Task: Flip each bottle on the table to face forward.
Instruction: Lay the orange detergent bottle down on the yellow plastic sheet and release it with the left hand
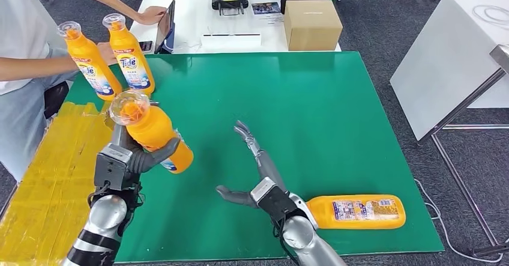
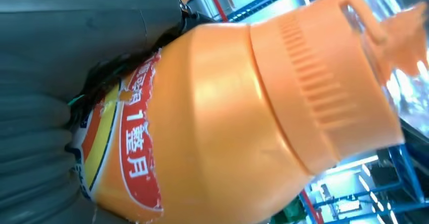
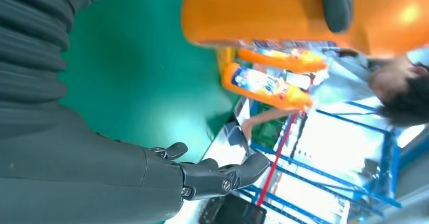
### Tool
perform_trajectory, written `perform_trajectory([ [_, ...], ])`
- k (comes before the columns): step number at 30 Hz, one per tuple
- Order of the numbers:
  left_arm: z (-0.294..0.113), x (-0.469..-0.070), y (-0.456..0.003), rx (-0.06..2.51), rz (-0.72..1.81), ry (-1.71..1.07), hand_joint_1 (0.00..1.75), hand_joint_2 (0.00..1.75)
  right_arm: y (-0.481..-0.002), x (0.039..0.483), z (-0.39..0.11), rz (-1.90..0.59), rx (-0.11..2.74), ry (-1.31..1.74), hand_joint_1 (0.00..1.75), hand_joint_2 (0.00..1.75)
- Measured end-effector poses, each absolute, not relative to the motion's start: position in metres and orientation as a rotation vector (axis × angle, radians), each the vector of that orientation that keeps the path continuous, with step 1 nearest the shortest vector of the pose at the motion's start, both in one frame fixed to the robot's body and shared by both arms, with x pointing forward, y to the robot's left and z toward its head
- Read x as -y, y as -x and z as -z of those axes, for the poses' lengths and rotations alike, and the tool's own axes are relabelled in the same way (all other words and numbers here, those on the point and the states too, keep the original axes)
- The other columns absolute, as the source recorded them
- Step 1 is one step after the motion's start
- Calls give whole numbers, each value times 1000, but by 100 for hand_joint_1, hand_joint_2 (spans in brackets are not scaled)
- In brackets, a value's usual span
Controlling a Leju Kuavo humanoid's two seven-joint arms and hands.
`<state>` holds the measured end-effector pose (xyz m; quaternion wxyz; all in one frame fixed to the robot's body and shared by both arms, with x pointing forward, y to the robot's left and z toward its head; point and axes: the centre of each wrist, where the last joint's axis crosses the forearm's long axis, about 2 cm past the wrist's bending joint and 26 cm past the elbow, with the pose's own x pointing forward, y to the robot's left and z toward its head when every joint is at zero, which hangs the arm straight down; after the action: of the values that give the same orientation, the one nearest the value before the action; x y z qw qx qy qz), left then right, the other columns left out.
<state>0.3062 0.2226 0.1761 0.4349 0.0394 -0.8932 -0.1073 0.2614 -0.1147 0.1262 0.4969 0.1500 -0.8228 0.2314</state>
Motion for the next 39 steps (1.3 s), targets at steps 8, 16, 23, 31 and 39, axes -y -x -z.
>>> perform_trajectory([
  [8, -177, -243, -310, 2179, 585, -580, 175, 175, -256, 130, -138, -482, 2087, -336, 0, 175],
  [16, -147, -286, -319, 1814, 1106, -1091, 175, 175, -250, 164, -156, -392, 2199, -275, 0, 175],
  [23, -112, -324, -319, 1517, 1324, -1223, 175, 175, -246, 184, -172, -337, 2281, -184, 0, 175],
  [31, -91, -345, -314, 1369, 1411, -1208, 175, 175, -244, 194, -179, -314, 2314, -144, 0, 175],
  [39, -81, -348, -312, 1345, 1432, -1243, 0, 175, -244, 195, -179, -308, 2318, -134, 0, 175],
])
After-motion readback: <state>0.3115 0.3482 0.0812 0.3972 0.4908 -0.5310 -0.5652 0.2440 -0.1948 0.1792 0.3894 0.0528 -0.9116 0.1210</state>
